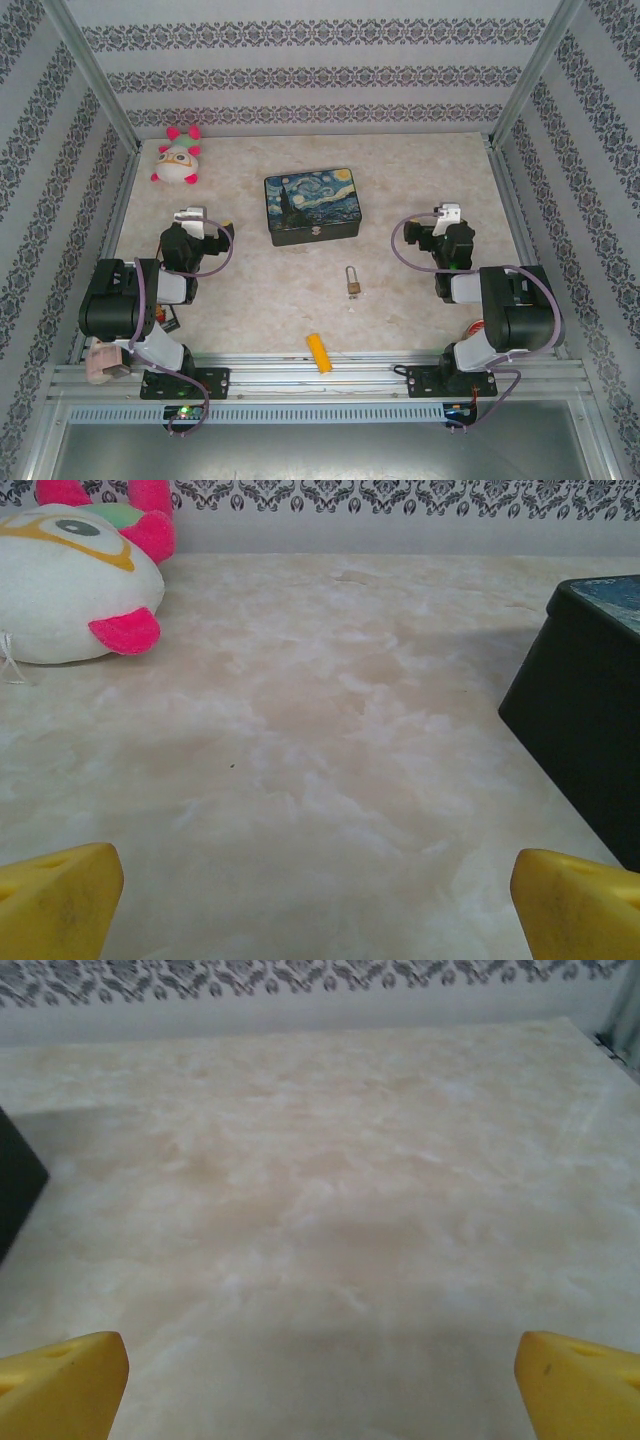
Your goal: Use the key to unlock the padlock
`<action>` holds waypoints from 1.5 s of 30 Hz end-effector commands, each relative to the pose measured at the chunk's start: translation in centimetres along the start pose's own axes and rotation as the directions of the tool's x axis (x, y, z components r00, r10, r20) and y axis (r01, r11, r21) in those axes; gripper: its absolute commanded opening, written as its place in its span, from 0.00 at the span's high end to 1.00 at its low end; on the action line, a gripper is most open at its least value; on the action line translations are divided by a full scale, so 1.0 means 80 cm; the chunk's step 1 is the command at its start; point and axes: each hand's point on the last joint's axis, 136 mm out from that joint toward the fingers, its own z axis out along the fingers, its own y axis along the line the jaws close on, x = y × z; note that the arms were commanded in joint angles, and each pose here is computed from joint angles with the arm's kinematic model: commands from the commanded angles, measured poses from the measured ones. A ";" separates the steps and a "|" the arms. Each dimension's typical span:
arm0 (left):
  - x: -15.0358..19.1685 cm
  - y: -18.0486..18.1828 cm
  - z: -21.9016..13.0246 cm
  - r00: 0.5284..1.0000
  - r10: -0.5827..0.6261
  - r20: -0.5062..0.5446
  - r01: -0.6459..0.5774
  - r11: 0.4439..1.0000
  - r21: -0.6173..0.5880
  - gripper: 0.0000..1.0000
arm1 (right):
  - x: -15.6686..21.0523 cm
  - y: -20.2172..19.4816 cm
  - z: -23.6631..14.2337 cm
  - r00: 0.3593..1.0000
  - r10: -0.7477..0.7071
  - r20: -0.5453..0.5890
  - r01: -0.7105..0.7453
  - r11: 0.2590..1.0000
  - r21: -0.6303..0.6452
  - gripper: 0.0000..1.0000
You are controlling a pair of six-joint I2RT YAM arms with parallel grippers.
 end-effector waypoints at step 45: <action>0.000 -0.002 0.000 1.000 0.002 -0.009 -0.002 1.000 0.014 0.01 | -0.016 0.002 0.004 0.999 -0.039 0.034 0.038 0.999 0.009 0.02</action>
